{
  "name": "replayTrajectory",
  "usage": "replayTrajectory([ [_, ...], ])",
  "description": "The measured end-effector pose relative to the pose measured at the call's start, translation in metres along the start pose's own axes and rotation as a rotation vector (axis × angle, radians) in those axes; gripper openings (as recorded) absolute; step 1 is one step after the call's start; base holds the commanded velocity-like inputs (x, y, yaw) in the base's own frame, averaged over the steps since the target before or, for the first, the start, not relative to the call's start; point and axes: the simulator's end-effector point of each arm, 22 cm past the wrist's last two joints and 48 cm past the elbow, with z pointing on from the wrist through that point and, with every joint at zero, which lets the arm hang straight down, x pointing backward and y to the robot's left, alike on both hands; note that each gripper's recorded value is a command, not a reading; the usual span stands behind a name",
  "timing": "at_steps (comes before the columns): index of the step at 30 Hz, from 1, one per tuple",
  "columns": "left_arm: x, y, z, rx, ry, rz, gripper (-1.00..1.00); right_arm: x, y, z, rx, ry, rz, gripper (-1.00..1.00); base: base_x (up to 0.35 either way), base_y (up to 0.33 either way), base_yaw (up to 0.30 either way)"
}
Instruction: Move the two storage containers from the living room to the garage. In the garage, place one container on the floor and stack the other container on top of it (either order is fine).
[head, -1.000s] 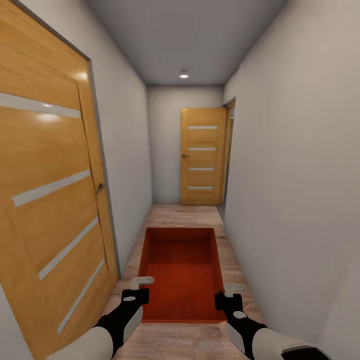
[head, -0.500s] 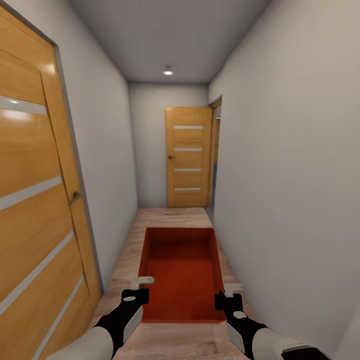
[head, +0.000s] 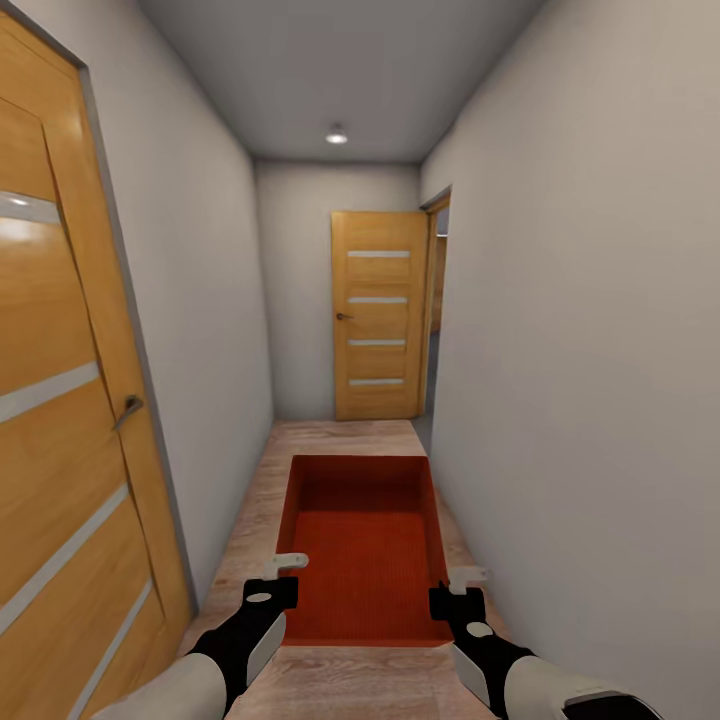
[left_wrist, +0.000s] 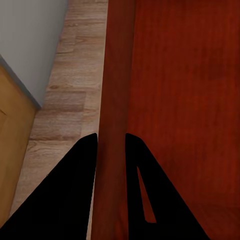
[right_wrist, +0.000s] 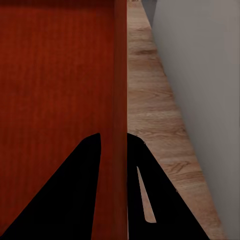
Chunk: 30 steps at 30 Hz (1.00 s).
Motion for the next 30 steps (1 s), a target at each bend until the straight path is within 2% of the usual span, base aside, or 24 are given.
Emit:
replayTrajectory([
  [15,-0.0003,0.0000,0.0000,0.001,-0.001,0.000,-1.00,-0.0002,0.0000,0.0000,0.000,-0.001,0.000,-1.00,0.321,0.000,0.001],
  [23,-0.0001,0.0002,0.0000,0.001,0.000,-0.001,-1.00,-0.0001,0.0002,0.0000,-0.001,0.000,0.000,-1.00,0.322,0.000,0.157],
  [30,-0.0004,0.0000,0.0001,0.001,-0.001,-0.001,-1.00,-0.0005,0.0000,0.0000,0.000,-0.002,0.000,-1.00,0.322,0.000,0.022],
])
